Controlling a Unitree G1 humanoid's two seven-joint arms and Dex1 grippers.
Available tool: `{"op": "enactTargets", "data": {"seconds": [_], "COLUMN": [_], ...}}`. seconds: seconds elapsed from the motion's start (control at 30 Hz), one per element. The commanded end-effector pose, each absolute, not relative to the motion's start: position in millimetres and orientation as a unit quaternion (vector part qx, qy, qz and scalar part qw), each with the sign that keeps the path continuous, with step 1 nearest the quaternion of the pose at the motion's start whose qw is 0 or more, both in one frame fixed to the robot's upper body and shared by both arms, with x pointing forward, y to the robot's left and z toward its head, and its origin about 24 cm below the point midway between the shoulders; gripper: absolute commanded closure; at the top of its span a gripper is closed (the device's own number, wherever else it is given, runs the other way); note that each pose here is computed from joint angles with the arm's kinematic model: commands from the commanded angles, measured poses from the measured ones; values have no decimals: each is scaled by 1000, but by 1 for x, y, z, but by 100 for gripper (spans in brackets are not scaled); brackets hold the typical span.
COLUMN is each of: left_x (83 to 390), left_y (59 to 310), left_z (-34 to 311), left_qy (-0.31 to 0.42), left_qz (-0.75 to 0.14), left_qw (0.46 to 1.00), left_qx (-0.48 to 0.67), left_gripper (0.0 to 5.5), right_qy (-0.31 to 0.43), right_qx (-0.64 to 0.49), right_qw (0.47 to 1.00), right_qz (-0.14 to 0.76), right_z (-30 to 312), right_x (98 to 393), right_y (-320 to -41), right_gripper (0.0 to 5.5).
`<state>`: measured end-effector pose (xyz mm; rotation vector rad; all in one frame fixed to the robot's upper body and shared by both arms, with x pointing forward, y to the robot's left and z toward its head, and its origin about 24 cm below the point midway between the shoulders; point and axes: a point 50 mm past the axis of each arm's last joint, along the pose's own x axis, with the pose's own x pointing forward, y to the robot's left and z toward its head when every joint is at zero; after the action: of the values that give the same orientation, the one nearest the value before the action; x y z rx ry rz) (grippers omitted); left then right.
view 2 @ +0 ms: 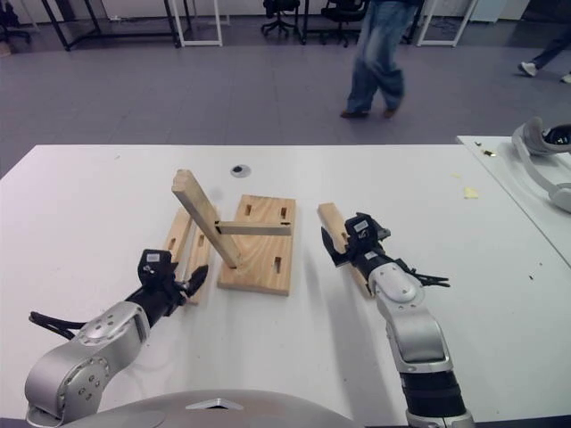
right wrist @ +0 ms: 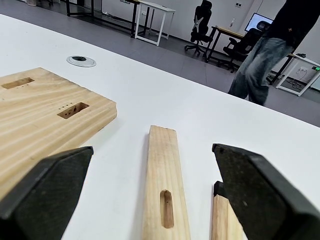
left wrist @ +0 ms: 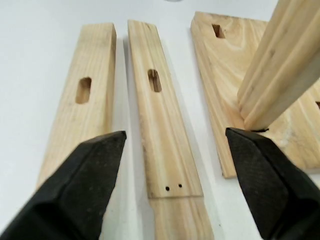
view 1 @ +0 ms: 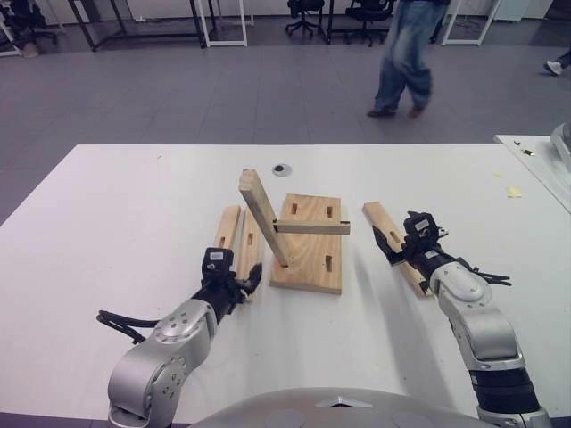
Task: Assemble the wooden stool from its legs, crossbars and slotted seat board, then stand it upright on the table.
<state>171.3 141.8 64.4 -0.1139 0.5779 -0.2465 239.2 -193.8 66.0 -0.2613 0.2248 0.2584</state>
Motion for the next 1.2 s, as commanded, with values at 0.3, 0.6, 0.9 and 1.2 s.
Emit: {"op": "enactTargets", "data": {"seconds": [0.3,0.6,0.9,1.2], "left_x": [169,209,261,274], "left_y": [152,151,188,145], "left_z": [35,129,205,257], "left_qy": [316,92,-55,-208], "left_qz": [-105,-96,-174,-297], "left_qw": [943,987,983,931], "left_qx": [26,-92,32,47], "left_gripper": [260,346,346,346], "right_qy": [111,70,-133,-6], "right_qx": [-127,-116,175,503], "right_qw": [977,987,933,777], "right_qz": [131,88,286,379], "right_z": [64,92,268,268], "right_x": [241,255,322,358], "right_y": [-190,-221,-194,-139], "right_gripper": [105,105,105,105]}}
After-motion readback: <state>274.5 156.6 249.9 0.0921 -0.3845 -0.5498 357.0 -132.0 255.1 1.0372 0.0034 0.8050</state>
